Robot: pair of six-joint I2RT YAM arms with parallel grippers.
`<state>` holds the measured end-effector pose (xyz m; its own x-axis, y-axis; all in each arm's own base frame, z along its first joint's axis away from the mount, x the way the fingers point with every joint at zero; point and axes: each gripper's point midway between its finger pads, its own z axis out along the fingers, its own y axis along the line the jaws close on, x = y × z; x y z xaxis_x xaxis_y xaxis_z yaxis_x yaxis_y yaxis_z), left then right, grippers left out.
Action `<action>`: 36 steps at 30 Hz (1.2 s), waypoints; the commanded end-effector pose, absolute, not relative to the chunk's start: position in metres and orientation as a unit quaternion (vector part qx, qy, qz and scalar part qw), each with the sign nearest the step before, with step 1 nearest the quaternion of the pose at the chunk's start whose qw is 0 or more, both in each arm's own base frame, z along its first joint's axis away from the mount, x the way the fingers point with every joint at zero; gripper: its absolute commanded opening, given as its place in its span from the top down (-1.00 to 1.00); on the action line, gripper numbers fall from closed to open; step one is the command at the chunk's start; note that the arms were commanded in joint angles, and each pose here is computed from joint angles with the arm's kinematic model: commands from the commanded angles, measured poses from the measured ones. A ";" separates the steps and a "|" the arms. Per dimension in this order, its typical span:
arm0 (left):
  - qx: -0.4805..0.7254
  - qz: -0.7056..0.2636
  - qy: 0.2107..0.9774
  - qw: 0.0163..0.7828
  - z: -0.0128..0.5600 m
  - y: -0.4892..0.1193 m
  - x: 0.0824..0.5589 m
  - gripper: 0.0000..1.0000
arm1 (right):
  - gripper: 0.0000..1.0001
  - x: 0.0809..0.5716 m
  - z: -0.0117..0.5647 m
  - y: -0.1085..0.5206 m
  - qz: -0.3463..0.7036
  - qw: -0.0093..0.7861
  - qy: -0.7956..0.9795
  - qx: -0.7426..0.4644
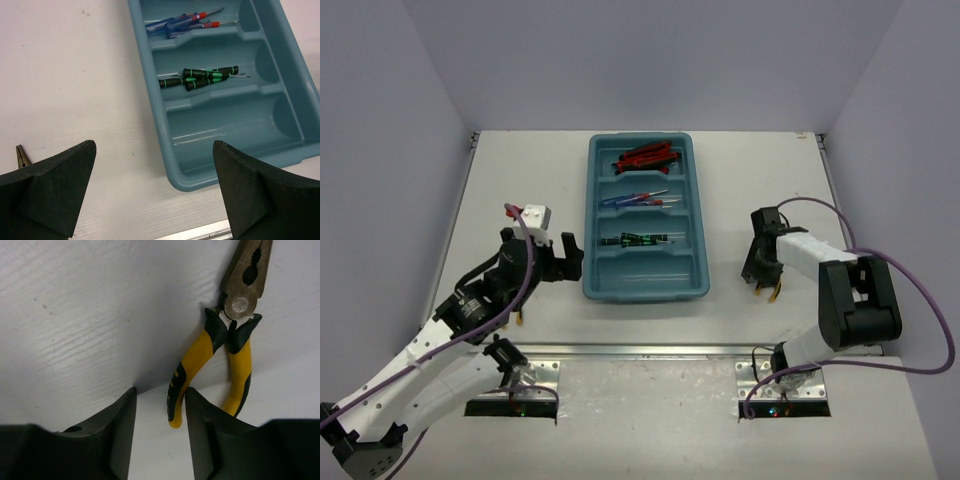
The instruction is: Sort the tools into containers
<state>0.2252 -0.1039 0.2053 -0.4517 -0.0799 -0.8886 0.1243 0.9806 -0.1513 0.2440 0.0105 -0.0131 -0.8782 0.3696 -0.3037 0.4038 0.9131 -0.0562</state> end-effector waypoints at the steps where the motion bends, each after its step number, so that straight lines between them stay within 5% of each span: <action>1: 0.007 -0.135 0.830 0.542 0.219 -0.116 0.231 -1.00 | 0.25 0.241 -0.032 0.007 -0.072 0.130 0.967 0.205; 11: 0.004 -0.142 0.822 0.551 0.222 -0.114 0.228 -1.00 | 1.00 0.252 -0.022 0.011 -0.050 0.165 0.968 0.181; 25: 0.001 -0.132 0.819 0.558 0.224 -0.110 0.229 -1.00 | 1.00 0.308 0.113 0.032 -0.053 0.439 0.895 0.052; 32: -0.015 -0.110 0.819 0.563 0.224 -0.100 0.231 -1.00 | 1.00 0.304 0.184 0.165 0.093 0.552 0.776 -0.290; 36: -0.018 -0.106 0.819 0.564 0.223 -0.098 0.232 -1.00 | 1.00 0.281 0.187 0.209 0.146 0.552 0.704 -0.423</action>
